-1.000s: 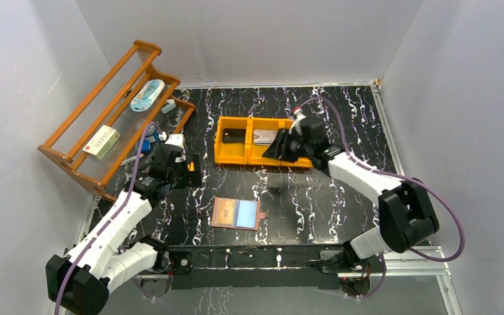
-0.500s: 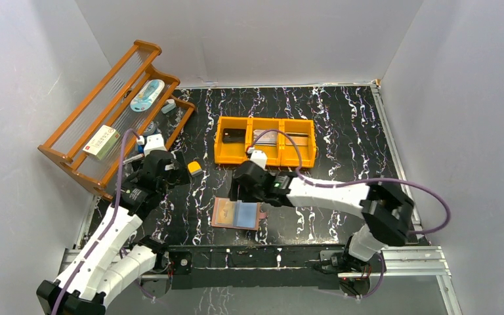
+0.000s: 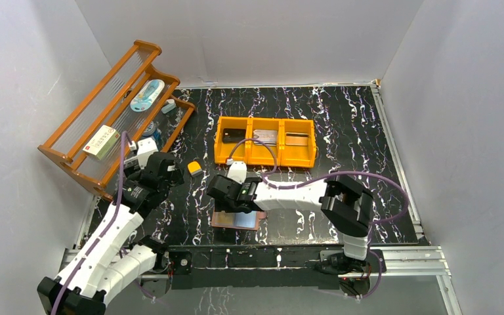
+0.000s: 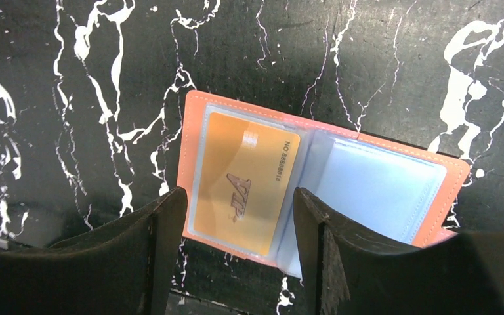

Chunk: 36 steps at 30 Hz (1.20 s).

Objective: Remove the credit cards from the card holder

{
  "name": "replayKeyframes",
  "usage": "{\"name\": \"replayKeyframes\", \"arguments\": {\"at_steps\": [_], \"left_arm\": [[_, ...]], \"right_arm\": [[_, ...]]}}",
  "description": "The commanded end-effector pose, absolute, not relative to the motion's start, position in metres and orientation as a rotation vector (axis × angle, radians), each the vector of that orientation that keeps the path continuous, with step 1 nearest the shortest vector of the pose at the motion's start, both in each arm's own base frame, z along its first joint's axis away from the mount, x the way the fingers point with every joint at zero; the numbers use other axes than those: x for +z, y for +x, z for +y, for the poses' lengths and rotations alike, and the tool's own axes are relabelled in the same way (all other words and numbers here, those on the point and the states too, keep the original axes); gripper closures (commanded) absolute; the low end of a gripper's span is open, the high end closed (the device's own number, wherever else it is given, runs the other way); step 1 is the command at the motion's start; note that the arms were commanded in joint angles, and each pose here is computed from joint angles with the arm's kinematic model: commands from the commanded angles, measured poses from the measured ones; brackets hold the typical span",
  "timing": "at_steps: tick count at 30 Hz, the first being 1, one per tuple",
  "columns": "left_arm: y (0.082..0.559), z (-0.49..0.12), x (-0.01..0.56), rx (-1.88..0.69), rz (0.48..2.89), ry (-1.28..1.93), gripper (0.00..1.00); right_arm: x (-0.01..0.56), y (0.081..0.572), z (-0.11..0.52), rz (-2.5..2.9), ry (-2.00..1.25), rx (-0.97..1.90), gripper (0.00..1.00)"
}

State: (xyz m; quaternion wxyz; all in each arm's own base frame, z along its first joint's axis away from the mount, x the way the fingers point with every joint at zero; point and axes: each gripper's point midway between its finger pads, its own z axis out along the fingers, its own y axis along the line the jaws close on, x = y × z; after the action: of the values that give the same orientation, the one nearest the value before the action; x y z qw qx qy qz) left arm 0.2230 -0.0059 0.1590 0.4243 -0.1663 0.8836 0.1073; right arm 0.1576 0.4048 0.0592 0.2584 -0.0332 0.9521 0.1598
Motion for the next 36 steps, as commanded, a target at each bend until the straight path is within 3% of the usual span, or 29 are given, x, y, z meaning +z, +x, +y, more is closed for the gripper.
{"name": "replayKeyframes", "arguments": {"at_steps": [1, 6, 10, 17, 20, 25, 26, 30, 36], "left_arm": [[0.219, 0.011, 0.177, 0.319, 2.118, -0.525, 0.02], [0.223, 0.001, 0.168, 0.286, 2.163, -0.484, 0.02], [0.230, -0.022, 0.154, 0.198, 2.264, -0.370, 0.02], [0.234, -0.044, 0.137, 0.125, 2.378, -0.248, 0.05], [0.234, -0.068, 0.133, -0.029, 2.406, -0.145, 0.08], [0.222, -0.125, 0.122, -0.419, 2.474, -0.026, 0.18], [0.217, -0.137, 0.118, -0.509, 2.497, -0.012, 0.24], [0.191, -0.178, 0.098, -0.853, 2.590, -0.002, 0.34], [0.164, -0.208, 0.079, -0.991, 2.648, 0.059, 0.37]], "right_arm": [[0.061, 0.163, 0.406, 2.570, -0.051, 0.346, 0.32], [0.054, 0.160, 0.402, 2.583, -0.041, 0.341, 0.37], [0.054, 0.152, 0.405, 2.580, -0.059, 0.482, 0.50], [0.035, 0.139, 0.396, 2.634, -0.074, 0.675, 0.64], [0.040, 0.137, 0.392, 2.614, -0.060, 0.784, 0.78], [0.034, 0.132, 0.375, 2.598, -0.019, 0.965, 0.88], [0.034, 0.131, 0.374, 2.592, -0.026, 1.021, 0.88], [0.032, 0.130, 0.367, 2.593, -0.016, 1.200, 0.88], [0.029, 0.121, 0.355, 2.593, 0.001, 1.307, 0.84]]}}
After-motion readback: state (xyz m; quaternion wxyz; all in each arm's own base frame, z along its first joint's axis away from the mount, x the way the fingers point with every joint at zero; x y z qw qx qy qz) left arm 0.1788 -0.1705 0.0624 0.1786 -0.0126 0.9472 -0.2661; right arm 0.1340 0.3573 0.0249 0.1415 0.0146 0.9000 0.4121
